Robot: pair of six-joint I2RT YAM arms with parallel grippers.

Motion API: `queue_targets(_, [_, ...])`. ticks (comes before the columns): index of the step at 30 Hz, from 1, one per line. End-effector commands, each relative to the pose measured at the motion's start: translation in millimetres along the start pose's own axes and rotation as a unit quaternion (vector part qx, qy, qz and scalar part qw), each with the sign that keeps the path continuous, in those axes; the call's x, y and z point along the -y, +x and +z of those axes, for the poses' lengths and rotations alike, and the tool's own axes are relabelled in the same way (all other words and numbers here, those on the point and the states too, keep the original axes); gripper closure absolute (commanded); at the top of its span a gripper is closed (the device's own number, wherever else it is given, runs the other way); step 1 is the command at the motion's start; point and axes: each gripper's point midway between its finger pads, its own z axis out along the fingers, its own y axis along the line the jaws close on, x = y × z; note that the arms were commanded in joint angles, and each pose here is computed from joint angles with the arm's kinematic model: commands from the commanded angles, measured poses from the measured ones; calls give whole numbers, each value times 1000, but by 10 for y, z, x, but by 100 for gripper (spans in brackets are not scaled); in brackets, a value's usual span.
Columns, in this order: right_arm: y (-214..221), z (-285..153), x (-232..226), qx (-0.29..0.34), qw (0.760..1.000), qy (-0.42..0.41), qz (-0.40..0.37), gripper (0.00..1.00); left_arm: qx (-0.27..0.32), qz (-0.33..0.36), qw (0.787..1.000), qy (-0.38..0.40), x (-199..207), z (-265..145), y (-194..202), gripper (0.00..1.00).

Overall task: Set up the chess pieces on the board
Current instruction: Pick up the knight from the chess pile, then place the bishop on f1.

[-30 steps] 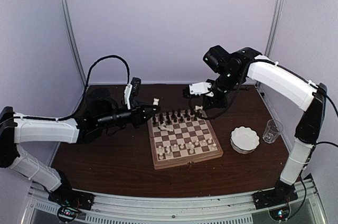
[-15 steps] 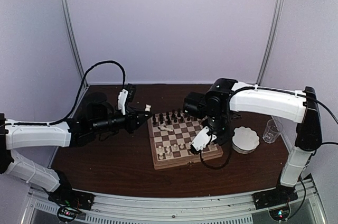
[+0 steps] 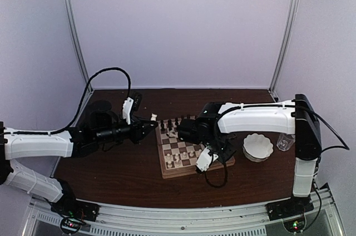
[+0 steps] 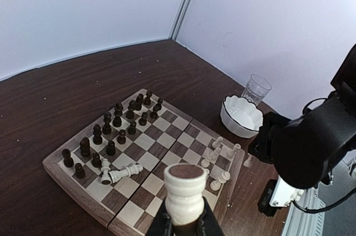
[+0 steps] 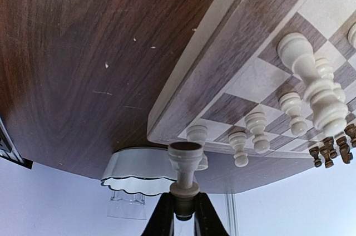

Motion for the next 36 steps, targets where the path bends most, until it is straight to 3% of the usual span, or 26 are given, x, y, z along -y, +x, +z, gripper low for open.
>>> queue_targets(1, [-25, -22, 100, -21, 999, 21, 10, 90, 15, 8, 1000, 1, 20, -40, -60, 91])
queue_targets(11, [-22, 149, 154, -73, 997, 29, -3, 89, 14, 2, 1000, 3, 17, -46, -23, 91])
queue_targets(27, [-80, 238, 246, -83, 996, 43, -2, 86, 9, -7, 1000, 8, 25, -35, 18, 91])
queue_targets(36, [-96, 290, 206, -82, 996, 37, -4, 77, 3, -9, 1000, 9, 22, -12, 39, 92])
